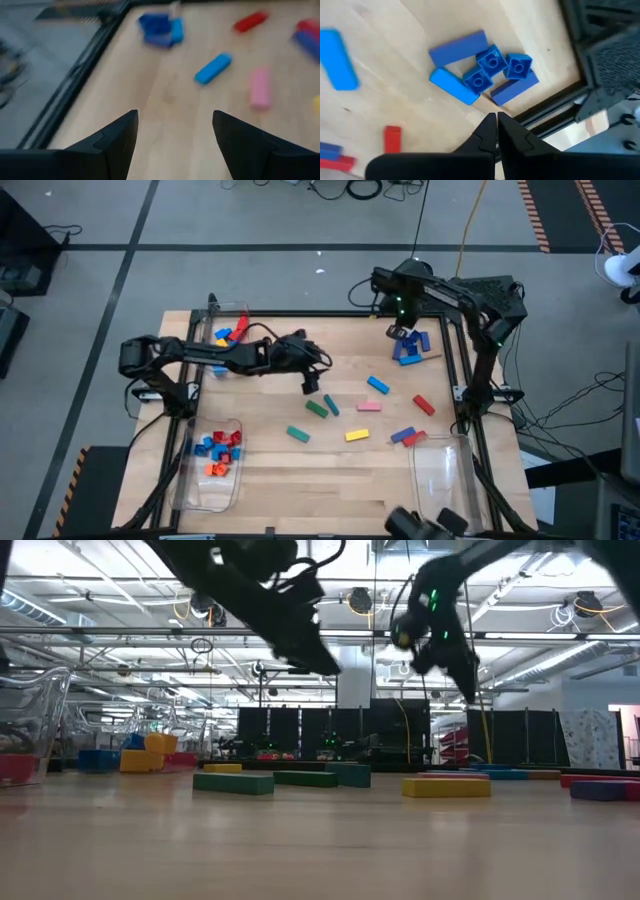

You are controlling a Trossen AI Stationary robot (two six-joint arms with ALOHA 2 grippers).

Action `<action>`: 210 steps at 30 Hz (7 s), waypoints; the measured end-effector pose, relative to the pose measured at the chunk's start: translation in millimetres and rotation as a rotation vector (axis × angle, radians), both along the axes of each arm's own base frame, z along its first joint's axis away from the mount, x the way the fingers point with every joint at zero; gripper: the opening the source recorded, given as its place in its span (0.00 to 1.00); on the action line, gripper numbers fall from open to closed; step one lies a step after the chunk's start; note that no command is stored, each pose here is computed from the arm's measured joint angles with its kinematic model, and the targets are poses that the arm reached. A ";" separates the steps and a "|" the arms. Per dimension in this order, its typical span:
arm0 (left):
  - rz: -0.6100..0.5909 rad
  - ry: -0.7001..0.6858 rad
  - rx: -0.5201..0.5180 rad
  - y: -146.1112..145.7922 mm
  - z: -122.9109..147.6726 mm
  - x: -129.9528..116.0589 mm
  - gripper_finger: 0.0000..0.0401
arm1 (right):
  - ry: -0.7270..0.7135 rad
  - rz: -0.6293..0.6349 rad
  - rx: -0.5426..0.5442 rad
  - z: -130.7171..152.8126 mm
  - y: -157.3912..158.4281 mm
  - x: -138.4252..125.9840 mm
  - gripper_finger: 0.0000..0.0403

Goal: Sort blocks by size
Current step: Put the blue four stud game piece into the bottom left transparent bin

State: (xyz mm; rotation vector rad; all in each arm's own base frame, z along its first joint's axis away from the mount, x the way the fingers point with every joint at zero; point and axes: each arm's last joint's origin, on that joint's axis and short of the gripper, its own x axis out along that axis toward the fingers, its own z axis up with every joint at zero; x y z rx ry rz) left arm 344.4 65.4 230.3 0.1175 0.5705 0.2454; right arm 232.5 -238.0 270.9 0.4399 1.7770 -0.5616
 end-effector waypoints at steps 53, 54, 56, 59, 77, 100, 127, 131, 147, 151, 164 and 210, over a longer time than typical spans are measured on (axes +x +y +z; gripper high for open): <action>-0.087 -0.345 -0.123 26.0 78.3 -18.3 0.64 | -0.406 -1.156 -0.586 -46.0 90.9 -7.6 0.00; -0.100 -0.367 -0.119 23.0 86.1 -23.0 0.64 | -0.412 -1.193 -0.587 -46.7 90.8 -6.9 0.00; -0.113 -0.413 -0.105 18.6 101.3 -33.1 0.64 | -0.423 -1.244 -0.624 -50.4 89.3 -3.6 0.00; -0.128 -0.477 -0.086 12.6 121.2 -48.0 0.64 | -0.403 -1.385 -0.656 -60.5 84.8 -1.5 0.00; -0.108 -0.411 -0.095 -6.1 140.6 -86.6 0.64 | -0.174 -1.780 -0.655 -114.2 77.0 8.4 0.00; -0.119 -0.344 -0.033 -2.6 134.2 -86.1 0.64 | -0.240 -2.028 -0.798 -112.2 38.9 -16.3 0.00; -0.121 -0.332 0.043 4.4 134.7 -87.8 0.64 | -0.143 -1.632 -0.716 -111.9 39.3 -14.7 0.00; -0.121 -0.332 0.042 4.2 134.7 -87.7 0.64 | -0.060 -1.653 -0.740 -110.8 34.5 -27.8 0.00; -0.107 -0.339 0.007 4.1 134.6 -87.8 0.64 | -0.243 -1.440 -0.613 -52.6 34.3 -55.0 0.00; -0.099 -0.326 0.067 5.0 134.7 -87.9 0.64 | -0.272 -1.430 -0.571 -53.3 48.6 -39.7 0.00; -0.069 -0.320 0.087 9.4 134.7 -89.1 0.64 | -0.091 -1.544 -0.593 -102.7 54.0 -13.7 0.00; 0.037 -0.344 -0.017 11.9 133.9 -90.0 0.64 | -0.464 -0.845 -0.242 -69.0 109.9 94.8 0.01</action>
